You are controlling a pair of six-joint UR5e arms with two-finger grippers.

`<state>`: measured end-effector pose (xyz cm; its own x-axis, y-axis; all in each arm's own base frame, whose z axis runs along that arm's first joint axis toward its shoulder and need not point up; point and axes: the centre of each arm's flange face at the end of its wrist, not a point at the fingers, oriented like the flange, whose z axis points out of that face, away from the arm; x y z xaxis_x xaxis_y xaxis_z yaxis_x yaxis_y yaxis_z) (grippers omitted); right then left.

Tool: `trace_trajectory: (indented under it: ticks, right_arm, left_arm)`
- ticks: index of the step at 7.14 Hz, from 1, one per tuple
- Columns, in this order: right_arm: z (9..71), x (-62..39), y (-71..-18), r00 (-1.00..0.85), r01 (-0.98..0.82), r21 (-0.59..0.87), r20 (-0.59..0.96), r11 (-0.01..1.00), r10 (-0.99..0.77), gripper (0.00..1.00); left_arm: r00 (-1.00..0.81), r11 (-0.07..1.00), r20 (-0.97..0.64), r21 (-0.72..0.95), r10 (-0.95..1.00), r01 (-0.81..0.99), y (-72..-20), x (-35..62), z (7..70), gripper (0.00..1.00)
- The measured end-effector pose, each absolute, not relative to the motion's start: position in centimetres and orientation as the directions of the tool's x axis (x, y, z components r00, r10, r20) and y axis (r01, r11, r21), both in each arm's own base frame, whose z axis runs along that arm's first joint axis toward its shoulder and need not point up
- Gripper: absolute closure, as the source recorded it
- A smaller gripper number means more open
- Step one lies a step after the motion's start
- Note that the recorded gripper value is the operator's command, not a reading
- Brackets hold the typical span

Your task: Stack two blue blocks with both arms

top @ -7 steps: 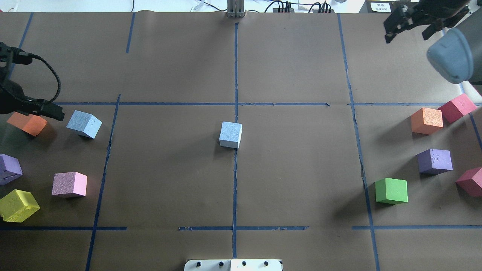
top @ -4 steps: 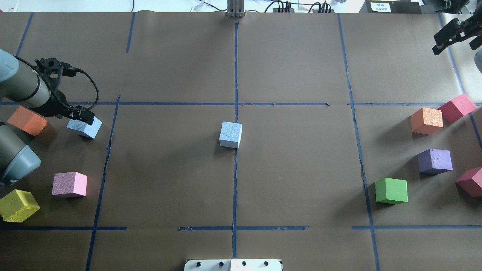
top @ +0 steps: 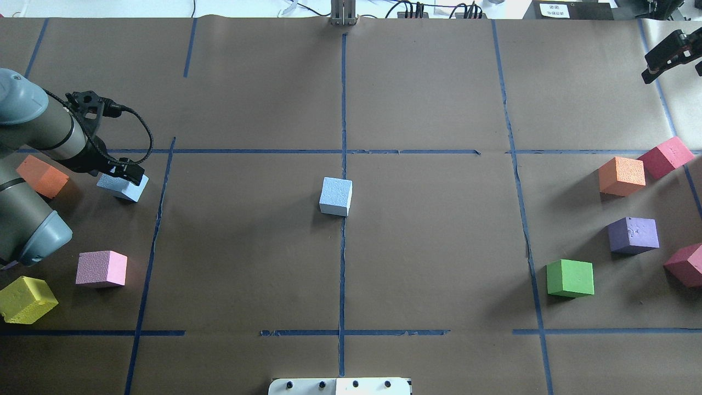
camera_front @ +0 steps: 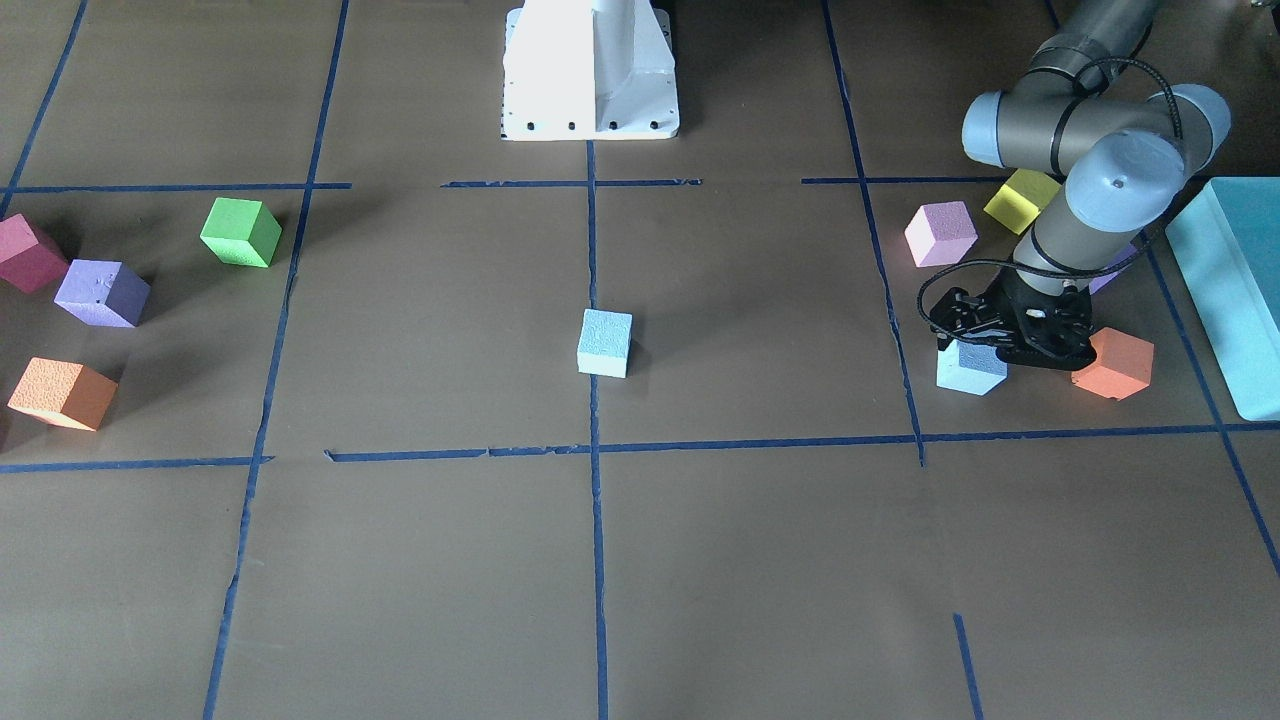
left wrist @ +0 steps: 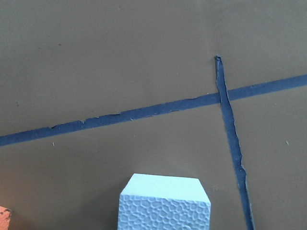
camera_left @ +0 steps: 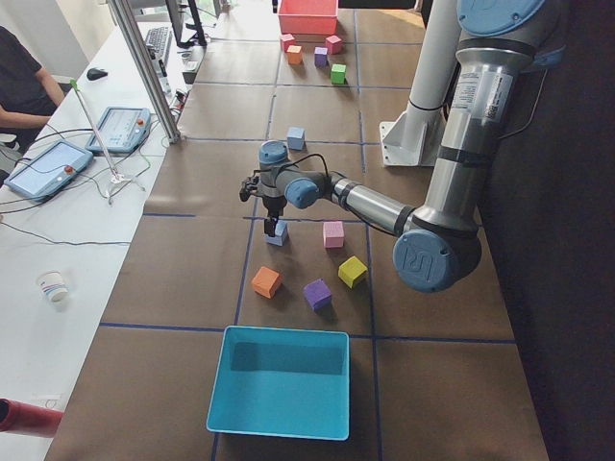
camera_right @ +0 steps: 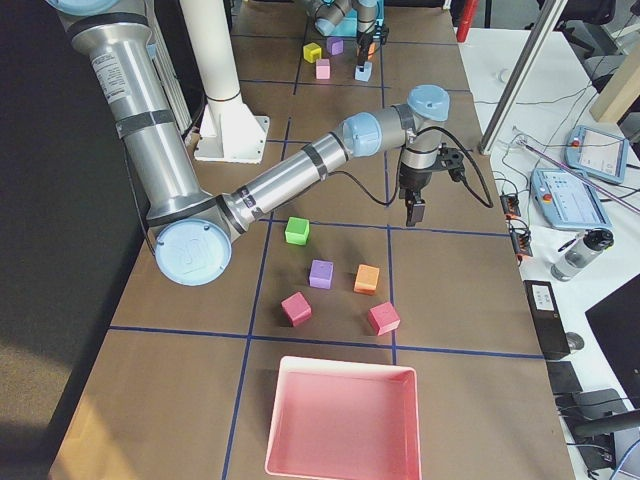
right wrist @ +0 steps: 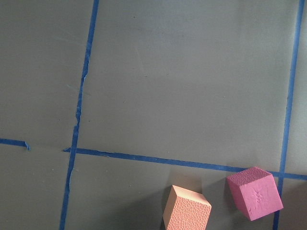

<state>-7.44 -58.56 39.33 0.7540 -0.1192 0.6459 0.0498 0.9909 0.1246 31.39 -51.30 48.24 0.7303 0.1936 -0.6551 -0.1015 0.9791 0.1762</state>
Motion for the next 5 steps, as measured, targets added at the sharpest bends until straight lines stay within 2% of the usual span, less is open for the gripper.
trace_trajectory:
  ticks: [1,2,3,4,5]
  right_arm:
    - [39.4,-7.4,-58.5,0.754,0.049,0.124,0.646,0.991,-0.118,0.0]
    - [39.4,-7.3,-58.5,0.755,0.048,0.124,0.645,0.991,-0.117,0.0]
    - [39.4,-7.2,-58.6,0.755,0.046,0.125,0.646,0.991,-0.117,0.0]
    - [39.3,-7.1,-58.6,0.755,0.045,0.125,0.646,0.991,-0.116,0.0]
    - [39.3,-7.0,-58.6,0.755,0.044,0.126,0.646,0.991,-0.115,0.0]
  left_arm:
    - [0.732,0.98,-0.653,0.169,0.193,-0.108,-51.4,32.0,48.6,0.03]
    - [0.733,0.98,-0.652,0.163,0.194,-0.115,-51.4,32.5,49.1,0.23]
    - [0.732,0.98,-0.653,0.161,0.196,-0.119,-51.4,32.8,49.4,0.61]
    - [0.732,0.98,-0.653,0.158,0.195,-0.12,-51.4,32.9,49.7,0.91]
    - [0.73,0.98,-0.655,0.158,0.196,-0.121,-51.3,32.8,49.5,0.97]
